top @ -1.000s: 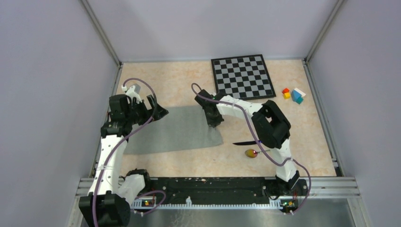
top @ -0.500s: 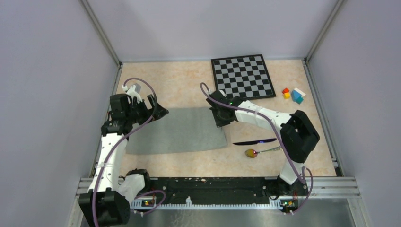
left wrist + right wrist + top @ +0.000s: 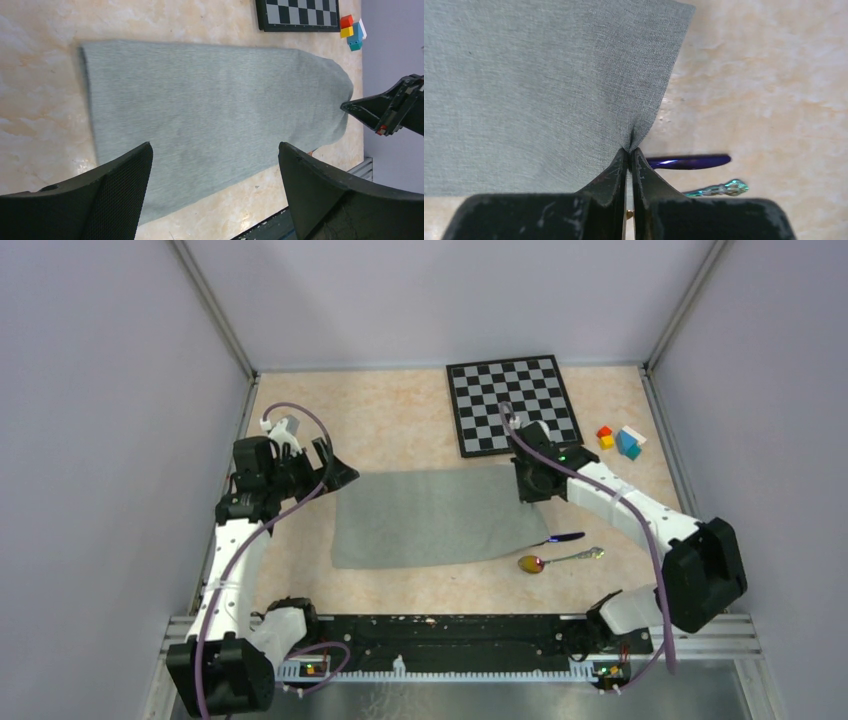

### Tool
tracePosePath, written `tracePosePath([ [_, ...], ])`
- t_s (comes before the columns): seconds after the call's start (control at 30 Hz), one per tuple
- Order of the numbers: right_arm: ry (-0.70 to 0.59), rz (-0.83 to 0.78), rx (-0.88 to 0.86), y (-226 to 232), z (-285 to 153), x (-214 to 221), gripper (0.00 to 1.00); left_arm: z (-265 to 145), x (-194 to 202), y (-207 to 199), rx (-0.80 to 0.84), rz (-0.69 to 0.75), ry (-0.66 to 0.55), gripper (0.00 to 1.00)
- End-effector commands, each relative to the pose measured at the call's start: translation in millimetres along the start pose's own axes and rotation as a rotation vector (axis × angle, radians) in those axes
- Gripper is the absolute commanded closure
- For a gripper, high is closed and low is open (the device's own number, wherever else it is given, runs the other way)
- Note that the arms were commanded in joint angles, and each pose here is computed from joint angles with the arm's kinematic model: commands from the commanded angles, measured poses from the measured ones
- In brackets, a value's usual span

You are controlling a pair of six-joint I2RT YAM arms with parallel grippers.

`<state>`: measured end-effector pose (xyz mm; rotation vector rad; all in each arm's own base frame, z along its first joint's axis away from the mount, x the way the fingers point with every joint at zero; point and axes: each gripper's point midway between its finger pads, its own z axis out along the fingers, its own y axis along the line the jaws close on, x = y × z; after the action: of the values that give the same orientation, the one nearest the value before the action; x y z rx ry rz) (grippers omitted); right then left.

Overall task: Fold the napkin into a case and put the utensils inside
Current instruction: Pick up the rectangle-folded napkin from the center of the board, then fold the rectangle-folded napkin at the center of the board.

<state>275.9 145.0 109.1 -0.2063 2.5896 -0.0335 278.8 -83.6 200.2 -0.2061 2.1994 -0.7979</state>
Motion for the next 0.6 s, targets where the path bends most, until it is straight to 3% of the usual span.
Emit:
tracePosePath([
  [0.0, -0.061, -0.021, 0.117, -39.5, -23.2, -12.9, 1.00, 4.7, -7.1, -6.5, 0.045, 0.021, -0.024, 0.01],
  [0.13, -0.082, -0.068, 0.103, -36.6, -34.5, -28.0, 1.00, 6.6, -3.8, 0.0, 0.020, 0.016, -0.016, 0.01],
  [0.23, -0.085, -0.103, 0.028, -7.4, -39.5, -42.3, 1.00, 6.7, -4.2, 2.7, 0.009, 0.022, -0.024, 0.01],
  [0.57, -0.044, -0.245, -0.428, 234.9, -17.7, -56.4, 1.00, 4.2, -13.3, 17.2, -0.088, 0.002, -0.078, 0.01],
])
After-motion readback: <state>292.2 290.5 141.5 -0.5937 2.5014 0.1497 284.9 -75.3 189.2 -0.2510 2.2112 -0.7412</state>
